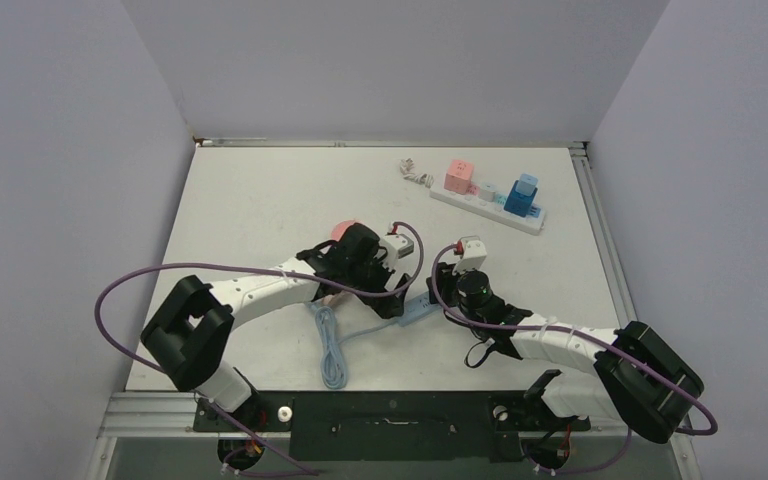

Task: Pull the plug off the socket
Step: Remove the plug from the socket.

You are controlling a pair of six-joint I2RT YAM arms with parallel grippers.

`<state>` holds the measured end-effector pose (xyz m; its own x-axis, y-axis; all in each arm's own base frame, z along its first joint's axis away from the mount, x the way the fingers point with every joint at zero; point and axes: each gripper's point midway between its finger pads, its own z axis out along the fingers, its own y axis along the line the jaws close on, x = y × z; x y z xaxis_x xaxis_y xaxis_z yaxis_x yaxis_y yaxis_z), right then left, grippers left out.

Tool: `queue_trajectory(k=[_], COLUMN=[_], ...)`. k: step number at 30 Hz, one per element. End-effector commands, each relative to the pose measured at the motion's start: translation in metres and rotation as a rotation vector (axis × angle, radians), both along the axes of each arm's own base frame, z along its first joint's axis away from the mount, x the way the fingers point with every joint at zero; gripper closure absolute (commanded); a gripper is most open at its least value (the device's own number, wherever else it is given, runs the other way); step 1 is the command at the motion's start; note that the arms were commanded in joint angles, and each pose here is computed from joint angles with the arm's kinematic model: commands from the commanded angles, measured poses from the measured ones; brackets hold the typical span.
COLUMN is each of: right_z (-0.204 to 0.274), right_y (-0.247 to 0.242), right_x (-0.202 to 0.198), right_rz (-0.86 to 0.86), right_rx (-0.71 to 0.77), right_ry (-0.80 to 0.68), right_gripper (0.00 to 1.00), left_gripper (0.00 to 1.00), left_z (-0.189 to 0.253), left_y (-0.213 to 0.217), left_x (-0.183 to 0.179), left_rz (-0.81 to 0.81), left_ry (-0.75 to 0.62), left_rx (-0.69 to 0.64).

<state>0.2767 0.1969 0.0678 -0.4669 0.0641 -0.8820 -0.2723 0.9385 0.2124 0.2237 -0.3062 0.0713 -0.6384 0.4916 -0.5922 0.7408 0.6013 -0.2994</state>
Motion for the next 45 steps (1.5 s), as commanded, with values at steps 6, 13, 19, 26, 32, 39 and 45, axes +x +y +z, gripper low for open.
queue_trajectory(k=[6,13,19,26,32,39,45], right_z=[0.028,0.027,0.025,0.02,0.012,0.008,0.004], right_y=[0.006,0.004,-0.003,0.005,0.0,-0.009,-0.001], right_x=[0.011,0.01,0.007,0.003,0.006,0.007,0.005], right_rz=[0.002,0.019,0.022,0.094,0.063,0.015,0.06], right_rx=[-0.005,-0.028,-0.018,-0.006,-0.04,-0.06,-0.056], right_ry=[-0.028,-0.003,0.002,0.007,0.029,0.037,0.054], right_gripper=[0.49,0.5,0.5,0.52,0.53,0.58,0.57], left_gripper=[0.07,0.11,0.29,0.38,0.47,0.49,0.36], left_z=[-0.002,-0.017,-0.026,-0.034,-0.04,-0.045,-0.047], left_y=[-0.026,-0.026,-0.026,-0.025,-0.028,-0.03,-0.03], left_x=[-0.013,-0.01,-0.009,-0.011,-0.015,-0.019,-0.013], left_rz=[-0.081,-0.013,0.026,0.043,0.037,0.047,0.059], left_ry=[0.051,0.082,0.114,0.139,0.165,0.182,0.158], left_rx=[-0.041,-0.01,0.008,0.041,0.049,0.066,0.083])
